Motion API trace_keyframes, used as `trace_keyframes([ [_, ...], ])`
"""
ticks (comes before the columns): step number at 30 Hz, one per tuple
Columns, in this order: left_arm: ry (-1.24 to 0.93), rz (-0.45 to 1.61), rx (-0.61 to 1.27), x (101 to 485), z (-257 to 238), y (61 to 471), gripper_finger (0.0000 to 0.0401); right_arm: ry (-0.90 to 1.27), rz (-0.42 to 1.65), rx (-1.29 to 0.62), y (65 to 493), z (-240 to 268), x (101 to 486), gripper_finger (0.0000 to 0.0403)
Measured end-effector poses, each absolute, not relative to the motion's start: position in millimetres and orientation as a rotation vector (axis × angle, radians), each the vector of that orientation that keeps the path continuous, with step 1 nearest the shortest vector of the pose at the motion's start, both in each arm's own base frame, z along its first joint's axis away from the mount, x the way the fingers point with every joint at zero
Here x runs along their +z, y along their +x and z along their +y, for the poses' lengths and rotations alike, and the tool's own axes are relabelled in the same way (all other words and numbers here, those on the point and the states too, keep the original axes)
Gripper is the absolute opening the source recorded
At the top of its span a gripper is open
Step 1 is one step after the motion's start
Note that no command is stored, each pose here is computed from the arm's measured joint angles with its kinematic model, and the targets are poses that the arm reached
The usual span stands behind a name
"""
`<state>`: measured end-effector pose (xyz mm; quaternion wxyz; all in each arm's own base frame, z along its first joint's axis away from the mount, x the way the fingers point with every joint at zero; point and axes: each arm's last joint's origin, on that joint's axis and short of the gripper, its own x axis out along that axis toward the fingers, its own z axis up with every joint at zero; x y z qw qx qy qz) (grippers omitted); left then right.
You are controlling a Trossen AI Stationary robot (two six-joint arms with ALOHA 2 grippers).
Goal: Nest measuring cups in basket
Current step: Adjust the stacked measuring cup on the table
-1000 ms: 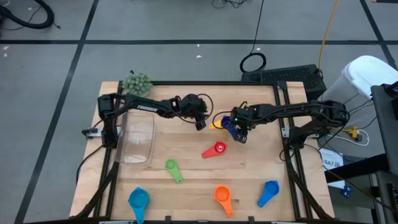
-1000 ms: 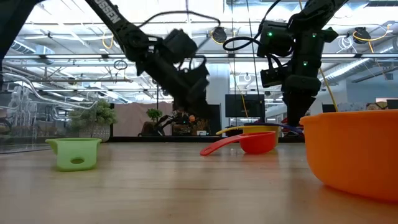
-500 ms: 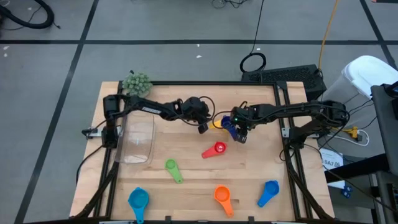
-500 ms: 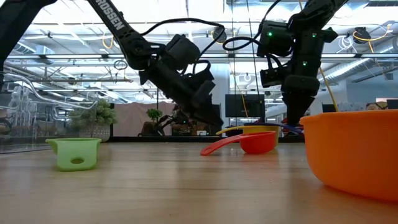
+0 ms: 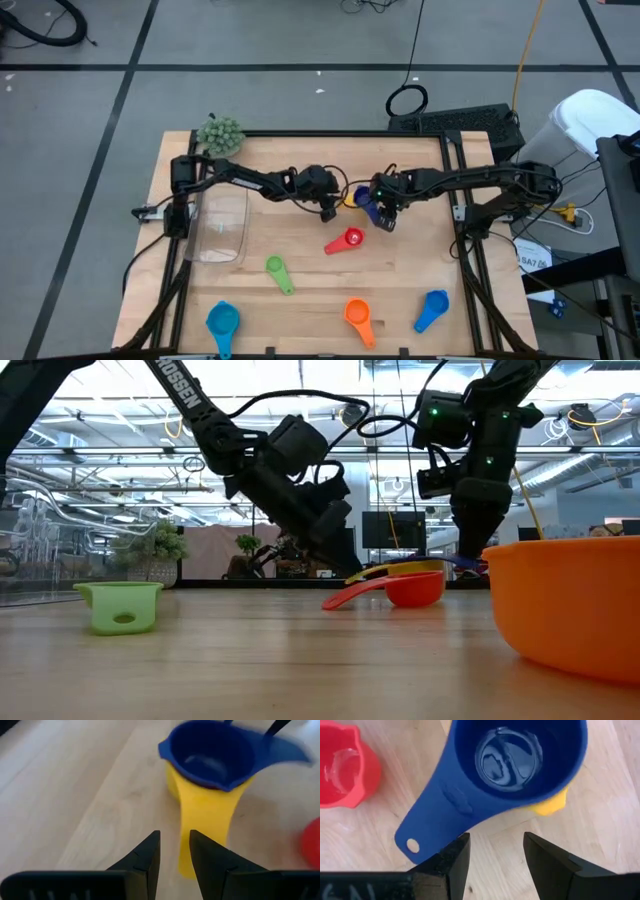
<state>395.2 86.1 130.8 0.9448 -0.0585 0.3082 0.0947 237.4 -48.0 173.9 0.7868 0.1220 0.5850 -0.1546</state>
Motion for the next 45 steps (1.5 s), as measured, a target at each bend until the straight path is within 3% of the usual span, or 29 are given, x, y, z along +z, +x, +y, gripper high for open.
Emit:
trace_keyframes([
  [17,-0.121,0.568,0.238,146,111,389,0.0106,0.254,1.279,-0.328,236,-46,174,0.0176],
  [22,-0.034,0.529,0.245,157,114,389,0.0104,0.249,1.271,-0.324,236,-46,170,0.0176],
  [24,-0.006,0.551,0.242,155,116,387,0.0086,0.252,1.275,-0.325,234,-46,167,0.0176],
  [28,0.029,0.580,0.233,153,118,385,0.0013,0.256,1.294,-0.328,230,-45,161,0.0176],
  [36,0.128,0.559,0.157,150,118,388,0.0003,0.265,1.273,-0.308,231,-45,161,0.0176],
  [45,0.101,0.607,0.127,123,118,392,0.0001,0.278,1.107,-0.230,247,-43,167,0.0176],
])
